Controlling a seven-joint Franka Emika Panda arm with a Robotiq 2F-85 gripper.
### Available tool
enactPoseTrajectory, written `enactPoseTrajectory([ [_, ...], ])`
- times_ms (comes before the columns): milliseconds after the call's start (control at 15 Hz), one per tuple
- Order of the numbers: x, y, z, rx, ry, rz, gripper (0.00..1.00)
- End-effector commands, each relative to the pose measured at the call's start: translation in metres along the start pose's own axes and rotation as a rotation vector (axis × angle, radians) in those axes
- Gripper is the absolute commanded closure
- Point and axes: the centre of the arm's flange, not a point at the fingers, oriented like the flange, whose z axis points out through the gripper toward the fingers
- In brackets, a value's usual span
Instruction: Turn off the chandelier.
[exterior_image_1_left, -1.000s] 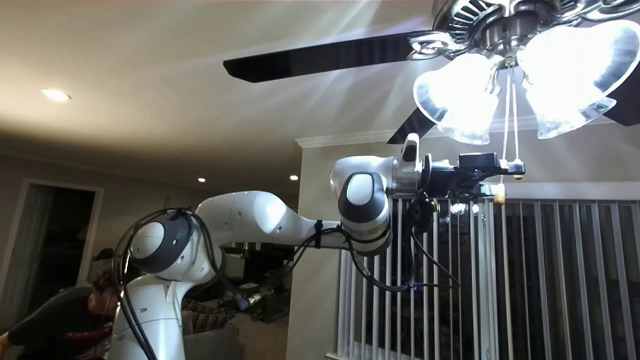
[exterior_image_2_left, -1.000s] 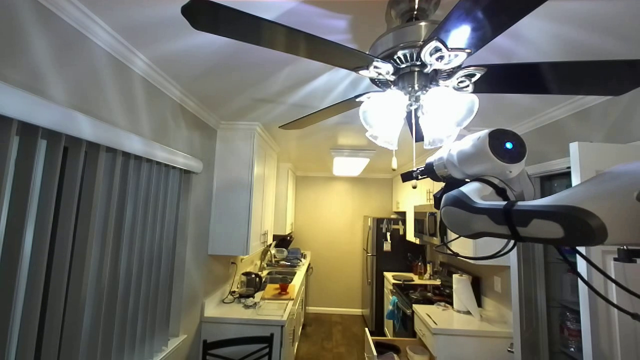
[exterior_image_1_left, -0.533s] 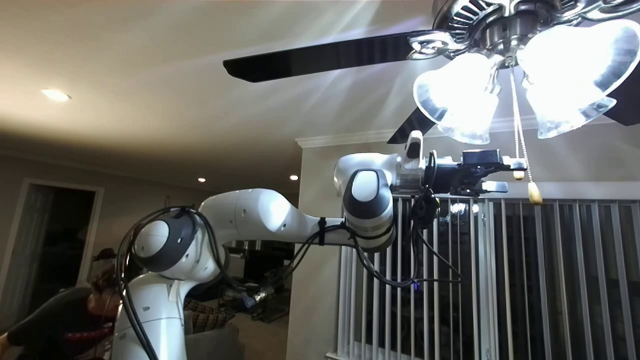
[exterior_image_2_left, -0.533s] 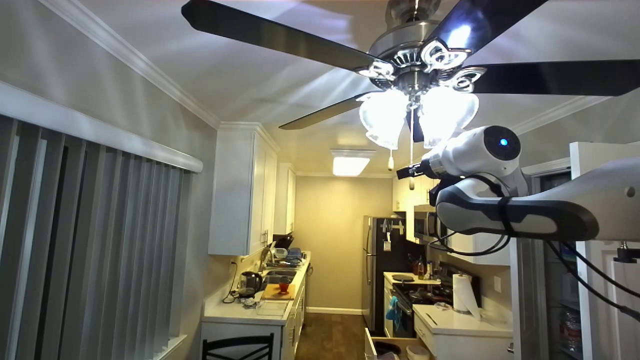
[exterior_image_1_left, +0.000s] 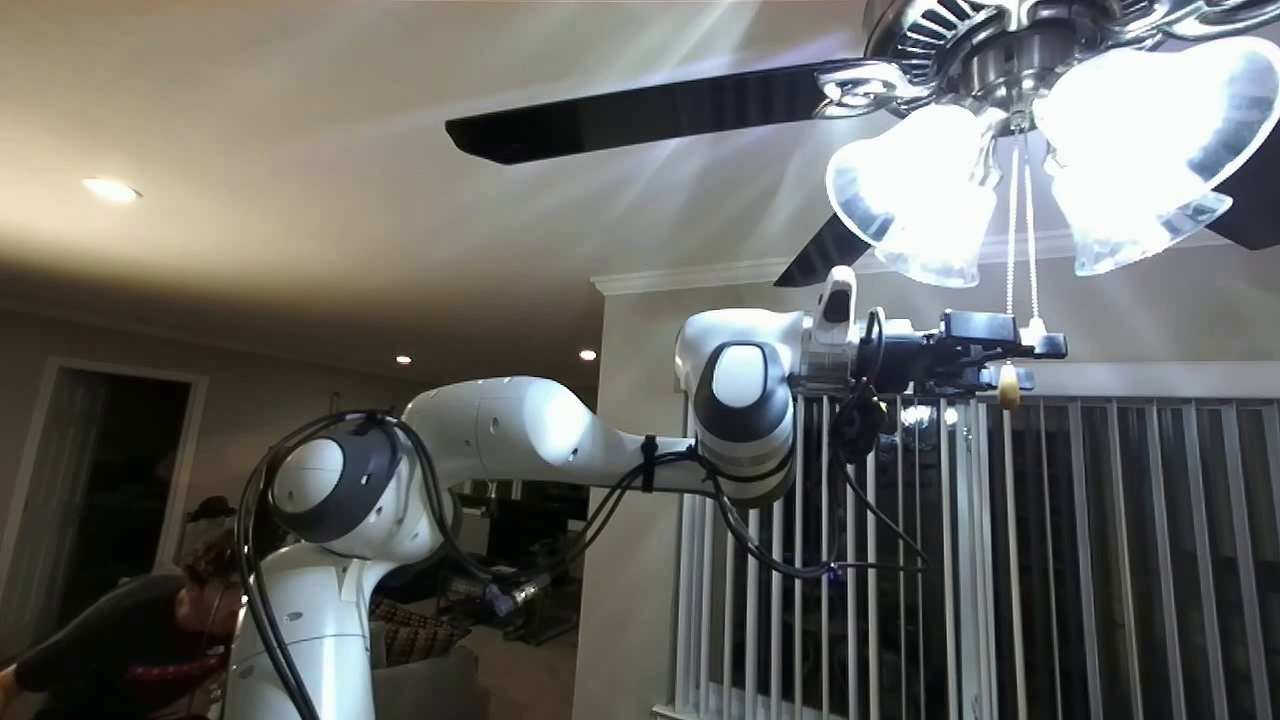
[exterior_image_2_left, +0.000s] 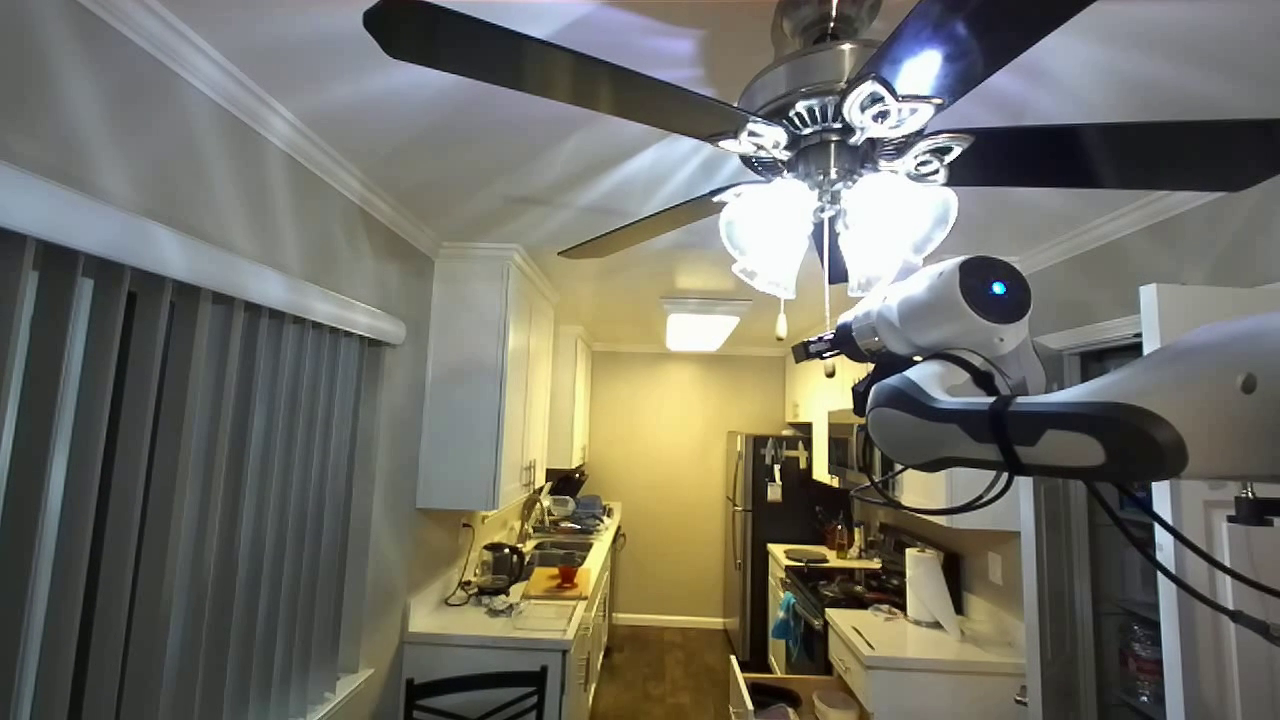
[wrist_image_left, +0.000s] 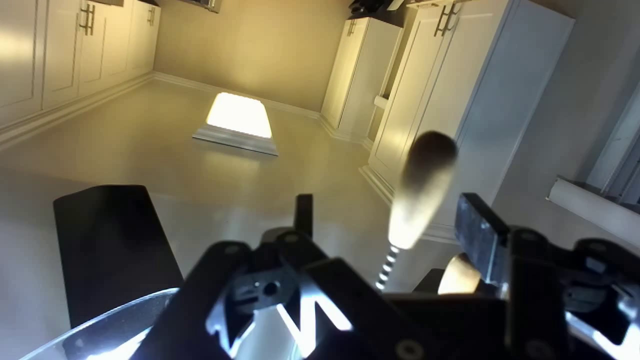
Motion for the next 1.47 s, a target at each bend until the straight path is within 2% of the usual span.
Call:
enactPoseTrajectory([
  [0,0.0018,0.0004,0.0067,-0.008,-0.012,-0.001,0.57],
  [400,-0.0016,-0.0001,0.0096,-0.011,-0.016,-0.005,0.97],
  [467,-0.0018,-0.0004,0.0086,-0.009,-0.019,-0.009,0.53],
  [533,-0.0023,-0.0009,0.0088,-0.011,-0.019,-0.011,0.56],
  [600,-0.0025,-0.0008,0.009,-0.012,-0.019,-0.014,0.56],
  [800,-0.0025,-0.001,0.0096,-0.012,-0.02,-0.019,0.38],
  [933,-0.003,-0.0014,0.01,-0.011,-0.02,-0.022,0.77],
  [1000,-0.003,-0.0016,0.0103,-0.01,-0.02,-0.021,0.78],
  [1200,-0.0024,-0.0008,0.0099,-0.012,-0.02,-0.02,0.98],
  [1400,-0.0026,0.0004,0.0103,-0.014,-0.02,-0.019,1.0],
])
